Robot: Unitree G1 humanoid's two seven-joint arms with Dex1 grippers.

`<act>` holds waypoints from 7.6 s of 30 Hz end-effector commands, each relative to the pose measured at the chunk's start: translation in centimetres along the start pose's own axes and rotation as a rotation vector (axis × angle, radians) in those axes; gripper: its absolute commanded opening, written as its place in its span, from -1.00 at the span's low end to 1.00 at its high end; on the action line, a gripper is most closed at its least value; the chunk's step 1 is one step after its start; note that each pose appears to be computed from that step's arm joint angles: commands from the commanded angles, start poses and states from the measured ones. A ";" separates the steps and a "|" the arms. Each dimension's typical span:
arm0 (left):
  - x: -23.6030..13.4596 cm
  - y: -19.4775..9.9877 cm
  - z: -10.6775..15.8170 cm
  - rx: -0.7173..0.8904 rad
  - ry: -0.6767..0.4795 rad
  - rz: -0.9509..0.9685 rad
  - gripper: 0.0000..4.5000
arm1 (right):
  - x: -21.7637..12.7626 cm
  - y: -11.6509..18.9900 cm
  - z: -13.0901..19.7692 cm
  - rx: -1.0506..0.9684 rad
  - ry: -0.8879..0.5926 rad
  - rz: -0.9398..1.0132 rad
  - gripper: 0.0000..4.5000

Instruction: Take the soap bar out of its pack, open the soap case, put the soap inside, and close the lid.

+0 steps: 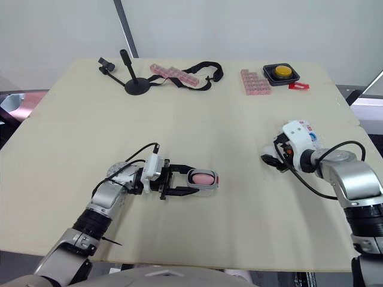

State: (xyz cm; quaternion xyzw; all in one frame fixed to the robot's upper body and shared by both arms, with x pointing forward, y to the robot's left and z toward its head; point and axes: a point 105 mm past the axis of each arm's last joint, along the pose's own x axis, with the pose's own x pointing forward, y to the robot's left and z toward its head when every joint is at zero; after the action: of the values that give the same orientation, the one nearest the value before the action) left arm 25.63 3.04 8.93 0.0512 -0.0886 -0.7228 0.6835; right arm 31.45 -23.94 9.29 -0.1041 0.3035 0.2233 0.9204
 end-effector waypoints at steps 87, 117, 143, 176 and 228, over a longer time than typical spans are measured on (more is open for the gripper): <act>1.1 1.3 0.1 0.017 0.006 0.038 -0.15 | -3.4 18.4 6.7 -0.611 -0.026 0.822 -0.13; 1.2 1.1 0.0 0.010 0.011 0.034 -0.15 | -4.5 18.9 7.6 -0.586 -0.015 0.859 -0.13; 1.3 1.2 0.0 0.014 0.015 0.042 -0.15 | -3.6 18.4 6.2 -0.623 0.016 0.817 -0.13; 1.5 1.2 0.0 0.009 0.013 0.041 -0.15 | -2.9 17.8 5.9 -0.631 0.041 0.771 -0.13; 1.6 0.8 -0.1 0.003 0.017 0.022 -0.15 | -2.7 16.9 7.7 -0.670 -0.040 0.725 0.99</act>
State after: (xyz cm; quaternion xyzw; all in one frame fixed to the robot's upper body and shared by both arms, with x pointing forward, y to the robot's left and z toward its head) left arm 26.46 1.52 9.09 0.0527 -0.0857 -0.7106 0.6964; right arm 25.30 -7.55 14.97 -0.2718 0.2333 0.6168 0.7009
